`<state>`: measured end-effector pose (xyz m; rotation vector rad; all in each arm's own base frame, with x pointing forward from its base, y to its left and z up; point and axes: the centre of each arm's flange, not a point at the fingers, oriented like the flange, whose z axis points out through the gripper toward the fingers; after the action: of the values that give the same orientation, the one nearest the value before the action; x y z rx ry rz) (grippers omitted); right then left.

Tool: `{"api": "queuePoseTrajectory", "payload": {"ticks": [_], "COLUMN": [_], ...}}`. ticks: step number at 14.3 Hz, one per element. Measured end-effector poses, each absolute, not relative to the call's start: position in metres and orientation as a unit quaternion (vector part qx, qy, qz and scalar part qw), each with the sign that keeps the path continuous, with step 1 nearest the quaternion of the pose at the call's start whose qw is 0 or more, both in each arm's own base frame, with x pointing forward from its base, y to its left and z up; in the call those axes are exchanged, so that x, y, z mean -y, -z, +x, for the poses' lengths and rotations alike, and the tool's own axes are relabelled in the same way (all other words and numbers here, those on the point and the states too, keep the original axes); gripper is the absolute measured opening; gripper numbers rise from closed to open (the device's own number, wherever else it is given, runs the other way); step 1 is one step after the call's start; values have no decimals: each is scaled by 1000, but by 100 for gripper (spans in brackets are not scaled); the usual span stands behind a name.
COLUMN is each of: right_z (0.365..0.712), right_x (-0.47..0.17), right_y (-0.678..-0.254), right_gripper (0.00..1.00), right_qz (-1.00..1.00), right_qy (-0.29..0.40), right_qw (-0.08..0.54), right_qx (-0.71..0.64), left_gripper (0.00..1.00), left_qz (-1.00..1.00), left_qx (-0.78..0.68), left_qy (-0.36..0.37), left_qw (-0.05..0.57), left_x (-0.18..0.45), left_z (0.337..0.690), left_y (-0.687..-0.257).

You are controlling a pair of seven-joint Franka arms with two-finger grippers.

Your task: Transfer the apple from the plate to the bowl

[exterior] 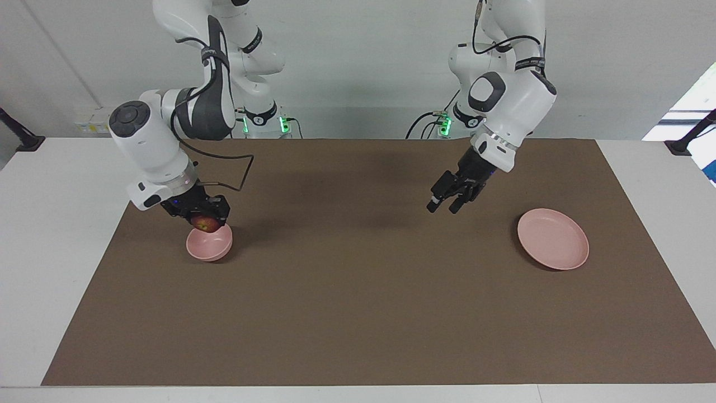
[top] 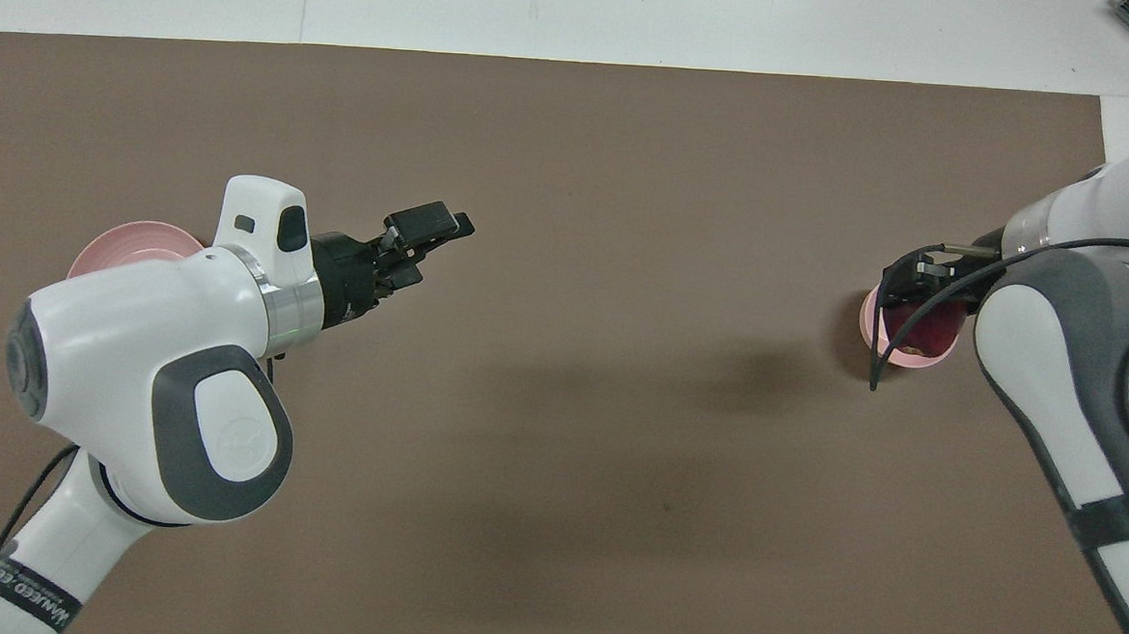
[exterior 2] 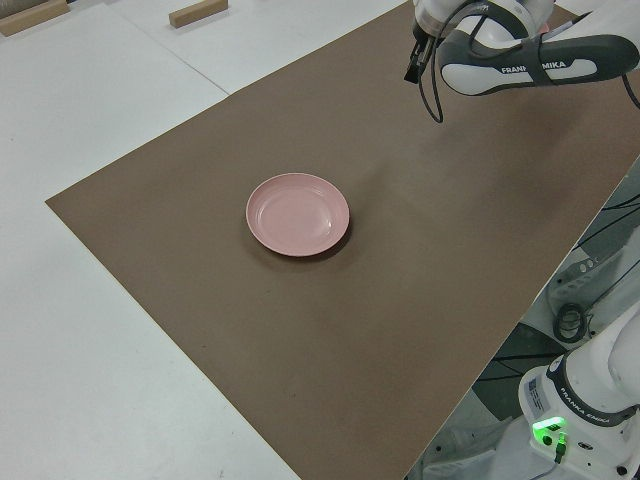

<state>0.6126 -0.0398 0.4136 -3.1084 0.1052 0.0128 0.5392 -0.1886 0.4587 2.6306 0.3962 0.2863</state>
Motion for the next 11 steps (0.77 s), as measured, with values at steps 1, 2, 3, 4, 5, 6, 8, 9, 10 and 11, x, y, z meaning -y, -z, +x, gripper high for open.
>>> {"api": "queuePoseTrajectory", "payload": {"ticks": [1,2,3,4,5,6,8,9,10,11], "right_z": [615,616,618,620,622,624,626,626,626,626], "right_x": [49,53,55,54,52,51,50,50,49,47], "right_y": [-402,-392,-384,-377,-373,-373,-375,-375,-373,-370], "right_gripper": [79,79,79,79,79,79,79,79,79,79], "right_qz": [-999,-999,-999,-998,-998,-998,-998,-998,-998,-998], "right_qy": [-8,-13,-15,-15,-13,-8,0,-1,-3,-5], "right_qw": [15,15,15,14,14,14,14,14,14,14], "right_qx": [-37,-41,-45,-52,-59,-63,-64,-64,-64,-66], "left_gripper": [100,100,100,100,100,100,100,100,100,100], "left_qz": [969,978,986,990,993,994,995,995,996,996], "left_qx": [-118,-93,-65,-37,-11,10,37,49,59,68], "left_qy": [-97,-90,-82,-75,-69,-65,-52,-47,-45,-43], "left_qw": [193,161,132,111,97,89,82,71,50,29], "left_x": [178,169,160,151,138,123,91,79,71,68], "left_z": [541,543,545,549,554,560,568,570,571,570], "left_y": [-458,-458,-461,-465,-472,-481,-508,-525,-546,-567]}}
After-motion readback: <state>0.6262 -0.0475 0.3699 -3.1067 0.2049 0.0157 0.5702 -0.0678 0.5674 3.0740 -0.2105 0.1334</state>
